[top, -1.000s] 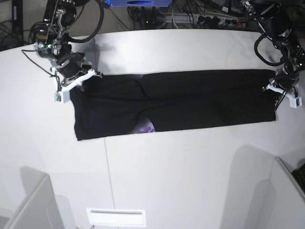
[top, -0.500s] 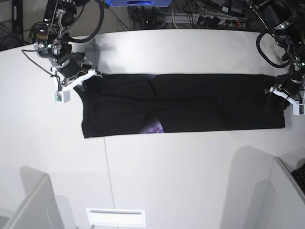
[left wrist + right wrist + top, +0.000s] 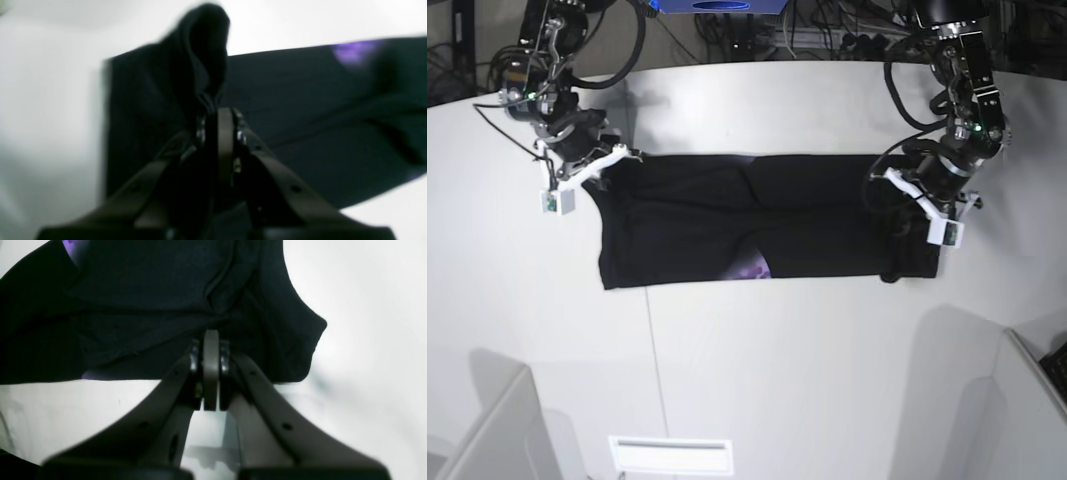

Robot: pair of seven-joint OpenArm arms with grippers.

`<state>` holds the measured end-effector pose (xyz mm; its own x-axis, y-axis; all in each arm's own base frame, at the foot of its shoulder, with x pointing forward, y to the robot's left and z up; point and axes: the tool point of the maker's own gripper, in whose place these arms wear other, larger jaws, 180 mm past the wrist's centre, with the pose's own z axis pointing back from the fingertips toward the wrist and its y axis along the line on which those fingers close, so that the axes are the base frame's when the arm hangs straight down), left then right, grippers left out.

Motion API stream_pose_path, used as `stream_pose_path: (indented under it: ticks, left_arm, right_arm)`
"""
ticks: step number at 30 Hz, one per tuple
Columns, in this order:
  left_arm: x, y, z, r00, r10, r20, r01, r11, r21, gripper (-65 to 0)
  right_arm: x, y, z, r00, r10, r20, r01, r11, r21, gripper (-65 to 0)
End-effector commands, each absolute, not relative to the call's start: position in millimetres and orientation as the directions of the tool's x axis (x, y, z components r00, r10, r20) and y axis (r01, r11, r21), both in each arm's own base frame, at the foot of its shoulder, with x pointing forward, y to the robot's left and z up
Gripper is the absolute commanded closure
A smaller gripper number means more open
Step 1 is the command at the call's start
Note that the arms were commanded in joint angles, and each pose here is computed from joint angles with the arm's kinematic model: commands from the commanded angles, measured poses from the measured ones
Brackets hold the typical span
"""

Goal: Fold the T-shirt properly
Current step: 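Move the left gripper along the strip toward the right gripper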

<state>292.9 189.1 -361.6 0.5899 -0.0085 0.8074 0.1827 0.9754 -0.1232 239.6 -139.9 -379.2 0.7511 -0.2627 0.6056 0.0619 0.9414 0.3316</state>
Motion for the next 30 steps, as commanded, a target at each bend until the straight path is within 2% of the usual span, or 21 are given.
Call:
stream_pose_path:
  ticks: [1,7,11,30]
  left_arm:
    - [300.9,188.0,-348.7,0.549,-0.011,0.835,0.191,0.975,-0.112,0.0]
    - [304.1,161.2,-352.3,0.554,0.038,0.832,0.189,0.967,-0.170,0.0]
    - [308.9,131.4,-352.3,0.554,0.025,0.832,0.251,0.948,-0.196,0.0]
    - [322.0,70.1,-372.7,0.614,0.085,0.785,0.271,0.911,-0.310,0.0]
  right_arm:
    - [246.8,-141.4,-369.7,0.725,-0.262,0.637,0.049,0.942,0.332,0.0]
    - [246.8,-143.0,-369.6,0.723,-0.264,0.638,0.053,0.942,0.331,0.0]
    - [246.8,-143.0,-369.6,0.723,-0.264,0.638,0.053,0.942,0.331,0.0]
    - [249.1,-143.4,-368.1,0.720,-0.263,0.643,0.050,0.943,0.330,0.0]
